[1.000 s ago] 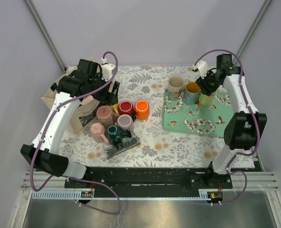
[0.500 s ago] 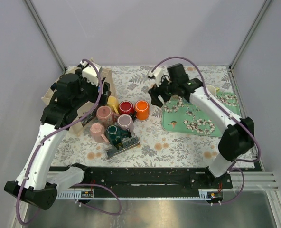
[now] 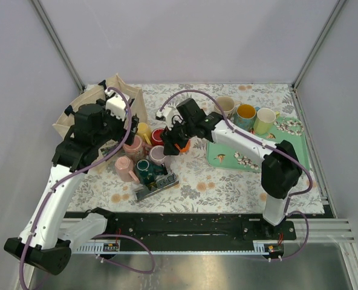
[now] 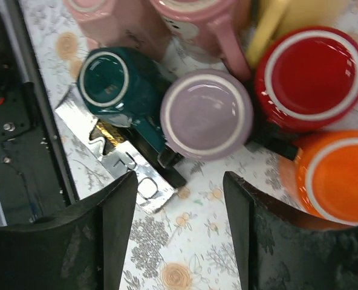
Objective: Turn the mug right side up
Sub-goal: Turn over the cup at the center of the board.
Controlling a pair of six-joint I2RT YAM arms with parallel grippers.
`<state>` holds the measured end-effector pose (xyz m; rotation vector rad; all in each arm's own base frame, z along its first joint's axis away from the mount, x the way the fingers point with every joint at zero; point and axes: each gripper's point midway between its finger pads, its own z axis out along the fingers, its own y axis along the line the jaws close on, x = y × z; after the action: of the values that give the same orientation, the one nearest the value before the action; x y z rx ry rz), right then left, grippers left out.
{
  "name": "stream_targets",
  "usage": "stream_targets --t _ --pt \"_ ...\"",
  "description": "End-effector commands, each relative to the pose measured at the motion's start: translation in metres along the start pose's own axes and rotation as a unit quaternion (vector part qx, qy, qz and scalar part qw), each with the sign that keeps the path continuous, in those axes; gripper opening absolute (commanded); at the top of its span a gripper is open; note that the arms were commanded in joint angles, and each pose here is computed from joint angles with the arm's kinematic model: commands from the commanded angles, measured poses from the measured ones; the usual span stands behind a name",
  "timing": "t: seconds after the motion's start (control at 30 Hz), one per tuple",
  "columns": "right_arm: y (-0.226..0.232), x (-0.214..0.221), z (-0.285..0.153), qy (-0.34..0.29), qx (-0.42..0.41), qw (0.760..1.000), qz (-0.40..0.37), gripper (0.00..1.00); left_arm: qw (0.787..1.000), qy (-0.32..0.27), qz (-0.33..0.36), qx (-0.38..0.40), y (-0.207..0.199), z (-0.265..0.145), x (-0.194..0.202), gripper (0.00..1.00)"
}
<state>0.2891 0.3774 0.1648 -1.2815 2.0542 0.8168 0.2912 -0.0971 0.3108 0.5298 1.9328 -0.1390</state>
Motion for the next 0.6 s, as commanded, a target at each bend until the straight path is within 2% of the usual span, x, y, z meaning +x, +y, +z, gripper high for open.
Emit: stream_targets --t 0.0,0.07,0.23,0.57 --pt "0.039 -0.022 0.008 -0.034 -0.114 0.993 -0.004 0.66 0.999 0.022 0.042 -0.008 0.004 -0.001 0.017 0.97" --pt "0.049 -0.015 0.014 -0.026 -0.136 0.989 -0.048 0.65 0.998 0.044 0.048 -0.014 0.007 -0.004 0.028 0.97" --pt "0.074 0.010 0.034 -0.002 -0.200 0.971 -0.131 0.68 0.987 0.143 0.063 -0.048 0.017 -0.023 0.082 0.98" --pt "0.056 0.010 0.087 0.023 -0.143 0.974 -0.172 0.72 0.992 0.119 -0.001 -0.042 -0.001 -0.054 0.107 0.99"
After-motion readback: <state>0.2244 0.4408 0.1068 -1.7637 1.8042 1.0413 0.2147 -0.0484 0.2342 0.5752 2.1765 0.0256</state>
